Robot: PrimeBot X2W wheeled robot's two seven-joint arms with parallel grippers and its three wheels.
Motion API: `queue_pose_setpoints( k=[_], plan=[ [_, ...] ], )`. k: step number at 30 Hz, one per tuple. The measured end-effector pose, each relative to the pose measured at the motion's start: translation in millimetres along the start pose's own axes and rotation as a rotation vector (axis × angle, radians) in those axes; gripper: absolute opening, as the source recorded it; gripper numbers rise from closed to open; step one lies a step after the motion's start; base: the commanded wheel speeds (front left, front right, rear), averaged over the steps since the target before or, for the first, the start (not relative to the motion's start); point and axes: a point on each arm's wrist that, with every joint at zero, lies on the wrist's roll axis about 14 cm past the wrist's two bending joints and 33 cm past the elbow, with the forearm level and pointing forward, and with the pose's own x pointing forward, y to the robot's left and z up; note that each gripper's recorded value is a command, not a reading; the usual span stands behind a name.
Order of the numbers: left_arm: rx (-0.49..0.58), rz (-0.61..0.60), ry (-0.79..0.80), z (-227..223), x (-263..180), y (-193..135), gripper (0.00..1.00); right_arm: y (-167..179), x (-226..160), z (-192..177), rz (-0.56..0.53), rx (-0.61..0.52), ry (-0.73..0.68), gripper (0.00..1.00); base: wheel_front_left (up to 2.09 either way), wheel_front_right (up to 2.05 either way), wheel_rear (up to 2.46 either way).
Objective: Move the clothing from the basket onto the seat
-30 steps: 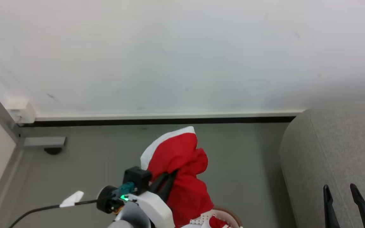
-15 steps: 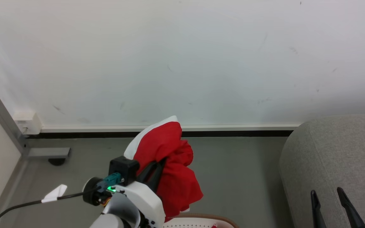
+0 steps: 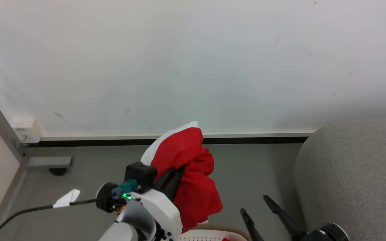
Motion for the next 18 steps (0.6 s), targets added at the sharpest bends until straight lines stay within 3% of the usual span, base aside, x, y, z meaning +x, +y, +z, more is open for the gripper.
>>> queue_pose_setpoints(
  k=[9,17,18],
  plan=[
    [0.008,-0.052,0.009,-1,11,-13,0.00,50,43,-8,0.233,-0.032,0.063,1.00,0.00,0.00,0.00],
    [0.010,-0.075,0.007,1,19,-19,0.00,58,74,-27,0.290,-0.058,0.151,1.00,0.00,0.00,0.00],
    [0.010,-0.079,0.008,0,19,-20,0.00,57,76,-30,0.294,-0.074,0.165,0.73,0.00,0.00,0.00]
  ],
)
